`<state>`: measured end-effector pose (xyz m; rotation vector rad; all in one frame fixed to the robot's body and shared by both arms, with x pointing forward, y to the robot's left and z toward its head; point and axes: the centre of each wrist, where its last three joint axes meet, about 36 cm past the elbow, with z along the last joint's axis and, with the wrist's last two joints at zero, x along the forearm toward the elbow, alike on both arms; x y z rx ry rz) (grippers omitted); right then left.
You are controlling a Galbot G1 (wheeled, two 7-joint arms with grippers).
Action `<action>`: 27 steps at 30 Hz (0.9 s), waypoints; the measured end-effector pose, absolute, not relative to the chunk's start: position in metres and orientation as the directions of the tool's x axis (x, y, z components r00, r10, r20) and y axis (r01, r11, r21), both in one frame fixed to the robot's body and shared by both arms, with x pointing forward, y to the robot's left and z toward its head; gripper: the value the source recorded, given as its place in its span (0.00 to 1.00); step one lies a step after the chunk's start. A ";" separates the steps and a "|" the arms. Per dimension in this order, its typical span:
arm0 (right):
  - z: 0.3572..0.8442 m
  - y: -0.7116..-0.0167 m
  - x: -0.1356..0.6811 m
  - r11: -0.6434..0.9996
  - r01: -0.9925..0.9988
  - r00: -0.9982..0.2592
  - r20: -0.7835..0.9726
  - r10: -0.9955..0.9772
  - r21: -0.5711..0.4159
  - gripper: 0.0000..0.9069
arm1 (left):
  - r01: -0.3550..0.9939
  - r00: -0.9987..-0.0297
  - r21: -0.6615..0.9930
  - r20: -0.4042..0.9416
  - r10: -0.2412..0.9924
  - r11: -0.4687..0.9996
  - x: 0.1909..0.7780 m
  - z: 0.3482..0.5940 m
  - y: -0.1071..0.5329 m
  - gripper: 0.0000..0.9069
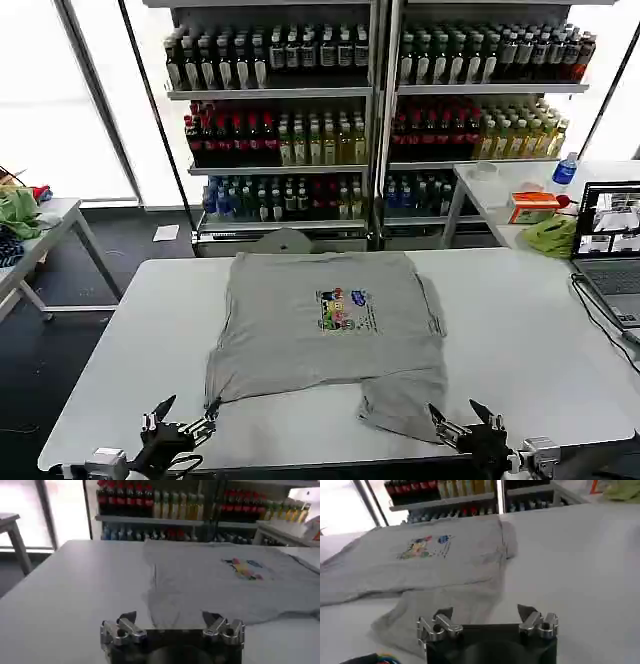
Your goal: Fold and organize the clothes.
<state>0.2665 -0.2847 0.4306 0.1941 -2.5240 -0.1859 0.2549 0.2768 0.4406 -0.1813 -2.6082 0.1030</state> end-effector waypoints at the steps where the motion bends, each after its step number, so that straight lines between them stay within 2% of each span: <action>1: 0.429 -0.283 0.267 0.978 -0.094 -0.812 0.554 -0.182 0.184 1.00 | 0.112 -0.854 -0.111 0.498 0.152 0.988 0.256 0.439 0.276 1.00; 3: 0.426 -0.280 0.269 0.976 -0.088 -0.810 0.556 -0.187 0.199 1.00 | 0.118 -0.850 -0.118 0.502 0.162 0.986 0.260 0.437 0.274 1.00; 4: 0.424 -0.278 0.270 0.975 -0.087 -0.808 0.557 -0.189 0.205 0.88 | 0.121 -0.849 -0.119 0.503 0.165 0.986 0.262 0.436 0.274 1.00; 5: 0.422 -0.276 0.271 0.974 -0.084 -0.808 0.558 -0.191 0.211 0.23 | 0.122 -0.847 -0.120 0.504 0.167 0.985 0.264 0.435 0.274 1.00; 6: 0.421 -0.274 0.272 0.973 -0.084 -0.807 0.558 -0.194 0.217 0.01 | 0.125 -0.846 -0.121 0.506 0.170 0.985 0.265 0.434 0.274 1.00; 25: 0.405 -0.258 0.278 0.958 -0.097 -0.795 0.559 -0.237 0.268 0.00 | 0.129 -0.826 -0.181 0.524 0.206 0.975 0.284 0.411 0.266 1.00; 27: 0.404 -0.257 0.278 0.957 -0.100 -0.794 0.558 -0.241 0.271 0.00 | 0.129 -0.825 -0.188 0.525 0.211 0.974 0.285 0.409 0.265 0.96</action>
